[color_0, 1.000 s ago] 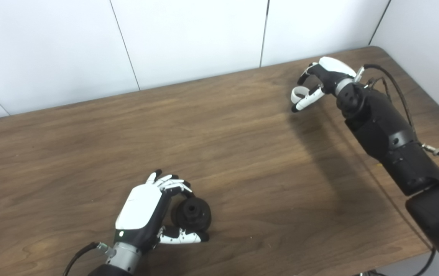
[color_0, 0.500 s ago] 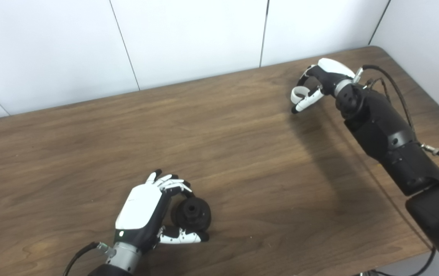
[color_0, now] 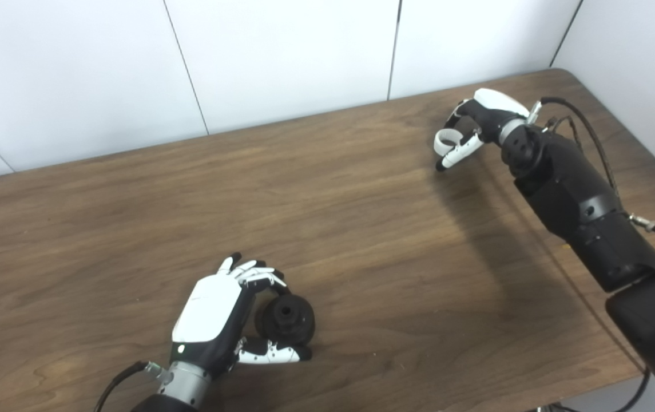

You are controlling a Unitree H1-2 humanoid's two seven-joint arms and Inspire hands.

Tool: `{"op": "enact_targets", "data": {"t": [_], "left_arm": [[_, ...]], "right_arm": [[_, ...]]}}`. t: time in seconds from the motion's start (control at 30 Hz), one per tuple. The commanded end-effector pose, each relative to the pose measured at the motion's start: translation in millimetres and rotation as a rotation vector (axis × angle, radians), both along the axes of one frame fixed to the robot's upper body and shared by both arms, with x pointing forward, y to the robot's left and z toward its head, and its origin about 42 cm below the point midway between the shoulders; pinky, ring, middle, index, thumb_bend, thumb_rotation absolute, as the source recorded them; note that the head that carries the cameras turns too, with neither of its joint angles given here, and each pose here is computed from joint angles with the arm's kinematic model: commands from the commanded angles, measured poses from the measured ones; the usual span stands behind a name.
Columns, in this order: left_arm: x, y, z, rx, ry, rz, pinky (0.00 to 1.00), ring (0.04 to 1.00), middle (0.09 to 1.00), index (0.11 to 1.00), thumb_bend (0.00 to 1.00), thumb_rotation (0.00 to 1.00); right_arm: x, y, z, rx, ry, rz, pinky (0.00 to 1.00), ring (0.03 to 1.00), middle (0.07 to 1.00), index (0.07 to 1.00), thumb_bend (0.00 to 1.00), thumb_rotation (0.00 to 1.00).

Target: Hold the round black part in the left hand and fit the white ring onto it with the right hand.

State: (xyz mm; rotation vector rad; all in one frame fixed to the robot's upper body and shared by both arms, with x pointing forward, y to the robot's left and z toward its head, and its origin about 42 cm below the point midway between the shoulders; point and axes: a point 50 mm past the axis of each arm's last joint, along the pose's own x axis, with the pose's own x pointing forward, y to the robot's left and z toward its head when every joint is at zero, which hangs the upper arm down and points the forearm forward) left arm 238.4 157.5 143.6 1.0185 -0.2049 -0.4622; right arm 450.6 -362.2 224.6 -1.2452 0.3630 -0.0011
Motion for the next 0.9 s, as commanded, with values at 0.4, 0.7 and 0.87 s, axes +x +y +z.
{"op": "enact_targets", "data": {"t": [0.4,0.7,0.87], "left_arm": [[-1.9,9.9,-3.3,0.040,0.020,0.024,1.00,0.871,0.760,0.483,0.52,0.05],[-1.4,10.5,-2.6,0.045,0.025,0.025,1.00,0.878,0.768,0.483,0.52,0.05],[-1.2,10.9,-1.8,0.046,0.023,0.023,1.00,0.879,0.770,0.484,0.52,0.05]], "right_arm": [[6.6,-9.8,31.3,-0.045,-0.174,0.029,0.95,0.955,0.872,0.500,0.55,0.14],[5.3,-10.9,27.6,-0.057,-0.202,0.055,0.92,0.935,0.845,0.485,0.52,0.13],[2.8,-12.2,27.4,-0.052,-0.202,0.056,0.91,0.937,0.843,0.485,0.52,0.13]]}}
